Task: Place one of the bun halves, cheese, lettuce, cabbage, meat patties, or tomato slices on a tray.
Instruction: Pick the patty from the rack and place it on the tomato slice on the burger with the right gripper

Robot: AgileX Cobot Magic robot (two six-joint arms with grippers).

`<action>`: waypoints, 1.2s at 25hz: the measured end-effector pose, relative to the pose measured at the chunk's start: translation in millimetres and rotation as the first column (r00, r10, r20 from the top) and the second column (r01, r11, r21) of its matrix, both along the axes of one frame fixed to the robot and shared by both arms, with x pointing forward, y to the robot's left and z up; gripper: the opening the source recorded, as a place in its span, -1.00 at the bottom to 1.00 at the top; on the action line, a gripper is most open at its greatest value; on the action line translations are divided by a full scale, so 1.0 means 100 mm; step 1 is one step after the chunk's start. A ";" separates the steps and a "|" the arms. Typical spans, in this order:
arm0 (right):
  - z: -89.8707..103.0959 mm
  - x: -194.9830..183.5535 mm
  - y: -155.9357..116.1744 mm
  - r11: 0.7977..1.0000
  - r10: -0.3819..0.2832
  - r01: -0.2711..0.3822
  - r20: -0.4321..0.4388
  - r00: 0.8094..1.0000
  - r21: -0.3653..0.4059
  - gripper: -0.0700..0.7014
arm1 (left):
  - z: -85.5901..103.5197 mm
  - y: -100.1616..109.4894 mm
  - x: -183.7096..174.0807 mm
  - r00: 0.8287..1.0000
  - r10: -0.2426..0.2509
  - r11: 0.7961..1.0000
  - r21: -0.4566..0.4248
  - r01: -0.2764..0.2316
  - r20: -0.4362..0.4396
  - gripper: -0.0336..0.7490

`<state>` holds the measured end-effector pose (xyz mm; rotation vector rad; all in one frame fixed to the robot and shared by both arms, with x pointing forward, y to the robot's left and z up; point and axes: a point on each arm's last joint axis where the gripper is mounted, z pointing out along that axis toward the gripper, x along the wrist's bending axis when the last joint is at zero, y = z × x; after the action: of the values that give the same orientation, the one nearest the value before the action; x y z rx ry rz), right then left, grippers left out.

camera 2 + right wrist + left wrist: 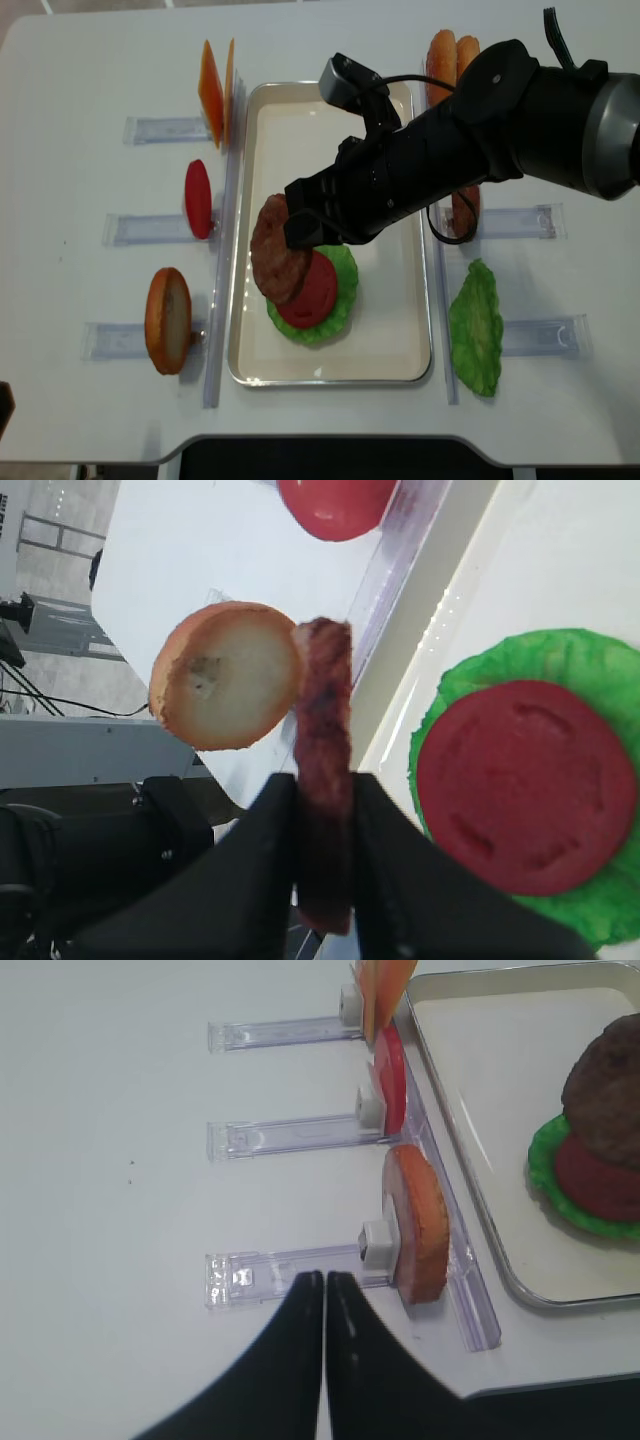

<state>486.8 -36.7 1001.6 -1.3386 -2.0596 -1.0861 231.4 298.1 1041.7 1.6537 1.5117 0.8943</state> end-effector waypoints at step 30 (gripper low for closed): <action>-0.24 0.15 -0.10 0.999 0.006 -0.008 -0.043 0.999 -0.040 -0.52 | 0.00 0.00 0.00 1.000 0.000 1.000 0.000 0.000 0.000 -0.92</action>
<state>501.7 -46.9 978.1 -1.3608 -2.0639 -1.0092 231.4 298.1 1041.7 1.6537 1.5117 0.8943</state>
